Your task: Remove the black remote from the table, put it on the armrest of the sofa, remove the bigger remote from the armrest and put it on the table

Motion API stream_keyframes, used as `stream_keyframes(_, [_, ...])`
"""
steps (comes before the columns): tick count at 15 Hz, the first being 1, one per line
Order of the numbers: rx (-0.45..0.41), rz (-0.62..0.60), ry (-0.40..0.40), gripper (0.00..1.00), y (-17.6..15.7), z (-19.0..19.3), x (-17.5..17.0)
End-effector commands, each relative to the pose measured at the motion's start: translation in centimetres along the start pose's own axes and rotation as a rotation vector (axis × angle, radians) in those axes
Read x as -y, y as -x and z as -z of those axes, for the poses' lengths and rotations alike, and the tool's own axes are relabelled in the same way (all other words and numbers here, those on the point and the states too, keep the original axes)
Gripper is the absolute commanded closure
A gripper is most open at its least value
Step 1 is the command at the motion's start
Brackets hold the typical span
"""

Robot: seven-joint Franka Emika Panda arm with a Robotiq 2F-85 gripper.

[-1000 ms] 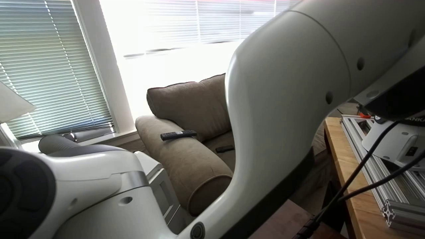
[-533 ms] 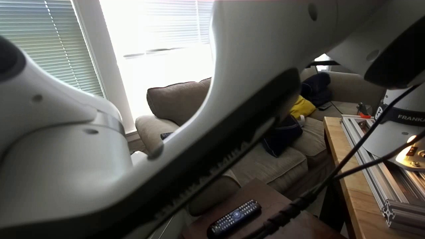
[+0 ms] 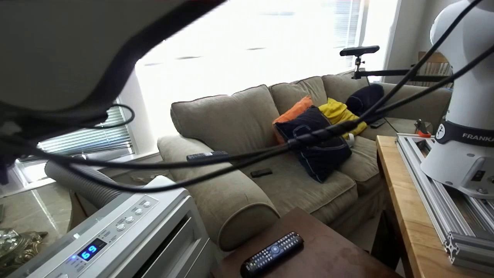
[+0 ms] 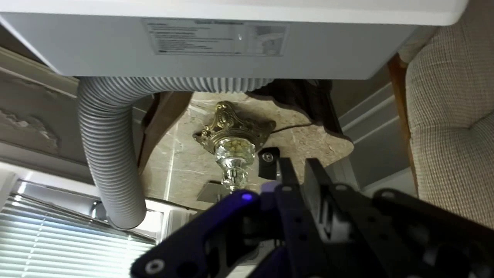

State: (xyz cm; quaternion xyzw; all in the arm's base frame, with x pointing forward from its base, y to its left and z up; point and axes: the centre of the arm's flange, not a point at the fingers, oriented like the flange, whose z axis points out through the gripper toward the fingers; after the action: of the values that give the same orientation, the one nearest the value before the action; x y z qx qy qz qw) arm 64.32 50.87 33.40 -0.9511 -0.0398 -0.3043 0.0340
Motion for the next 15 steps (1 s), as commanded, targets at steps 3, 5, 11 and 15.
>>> stream_keyframes(3, [0.135, 0.151, 0.050, 0.40, -0.4, 8.6, -8.7])
stream_keyframes(5, [0.156, 0.200, 0.058, 0.26, -0.9, 10.4, -10.2])
stream_keyframes(11, [0.276, 0.290, 0.089, 0.00, 2.6, 14.0, -16.3])
stream_keyframes(15, [0.338, 0.279, 0.109, 0.00, 6.4, 15.7, -18.7])
